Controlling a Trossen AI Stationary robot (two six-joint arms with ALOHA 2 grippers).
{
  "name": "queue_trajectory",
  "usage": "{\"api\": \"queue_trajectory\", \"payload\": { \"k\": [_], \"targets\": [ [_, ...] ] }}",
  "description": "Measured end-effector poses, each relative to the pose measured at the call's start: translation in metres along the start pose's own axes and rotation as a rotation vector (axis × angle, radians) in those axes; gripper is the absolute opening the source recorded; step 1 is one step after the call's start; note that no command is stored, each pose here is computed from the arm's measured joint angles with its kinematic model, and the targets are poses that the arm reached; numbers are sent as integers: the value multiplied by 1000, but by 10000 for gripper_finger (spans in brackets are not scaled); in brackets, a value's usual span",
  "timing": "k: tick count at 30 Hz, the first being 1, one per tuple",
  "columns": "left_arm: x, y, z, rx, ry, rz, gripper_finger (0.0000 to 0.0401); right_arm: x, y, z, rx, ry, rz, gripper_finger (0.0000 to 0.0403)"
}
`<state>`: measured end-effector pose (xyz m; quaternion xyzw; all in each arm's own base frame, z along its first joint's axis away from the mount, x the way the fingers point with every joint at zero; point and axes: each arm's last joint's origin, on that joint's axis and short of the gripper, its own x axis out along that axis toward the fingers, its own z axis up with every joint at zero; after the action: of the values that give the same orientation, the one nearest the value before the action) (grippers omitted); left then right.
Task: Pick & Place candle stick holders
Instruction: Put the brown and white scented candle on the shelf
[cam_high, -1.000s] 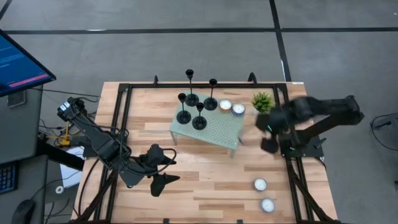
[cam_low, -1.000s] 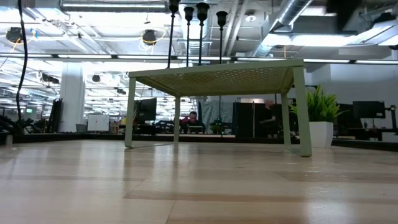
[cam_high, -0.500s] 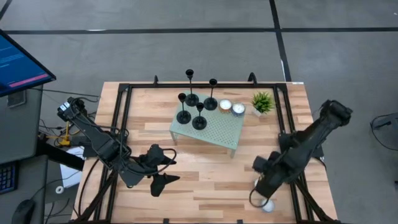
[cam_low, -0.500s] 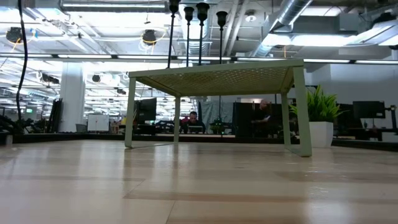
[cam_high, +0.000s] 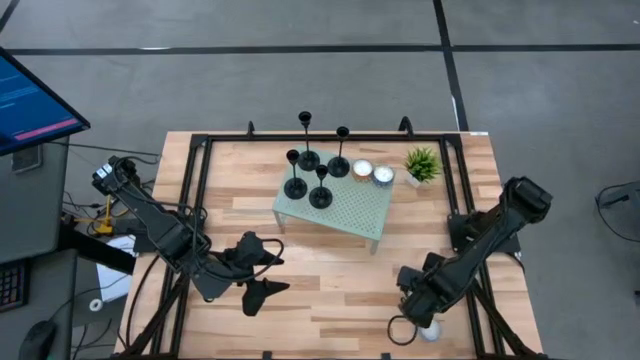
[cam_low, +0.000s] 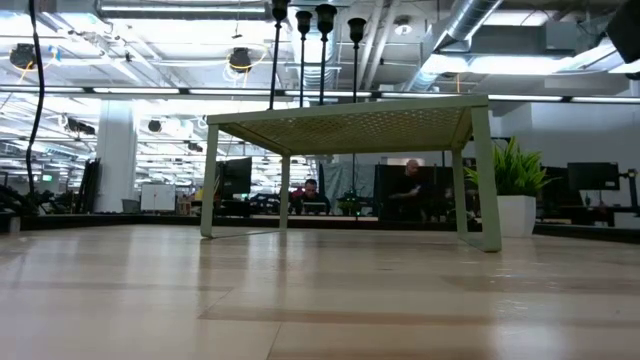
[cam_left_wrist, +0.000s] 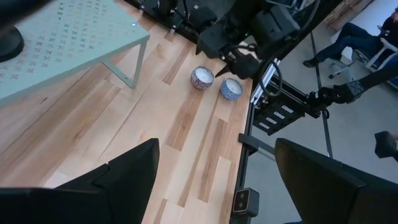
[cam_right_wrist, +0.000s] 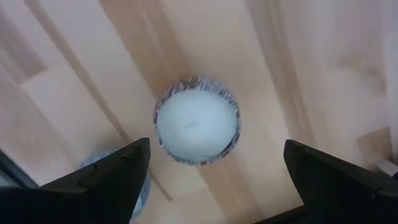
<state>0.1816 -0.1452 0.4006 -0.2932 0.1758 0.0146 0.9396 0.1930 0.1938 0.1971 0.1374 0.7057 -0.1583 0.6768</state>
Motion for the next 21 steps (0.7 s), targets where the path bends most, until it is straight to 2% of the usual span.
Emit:
{"api": "queue_trajectory", "payload": {
  "k": [8,17,21],
  "targets": [
    [0,-1,0,-4,-4,-4,320,-3,-4,0,-29,9,49,375],
    [0,-1,1,-32,-6,-7,320,24,-8,-3,-11,21,128,376],
    [0,-1,1,-34,-6,-7,320,32,-13,-4,-26,23,105,376]
  ]
}}
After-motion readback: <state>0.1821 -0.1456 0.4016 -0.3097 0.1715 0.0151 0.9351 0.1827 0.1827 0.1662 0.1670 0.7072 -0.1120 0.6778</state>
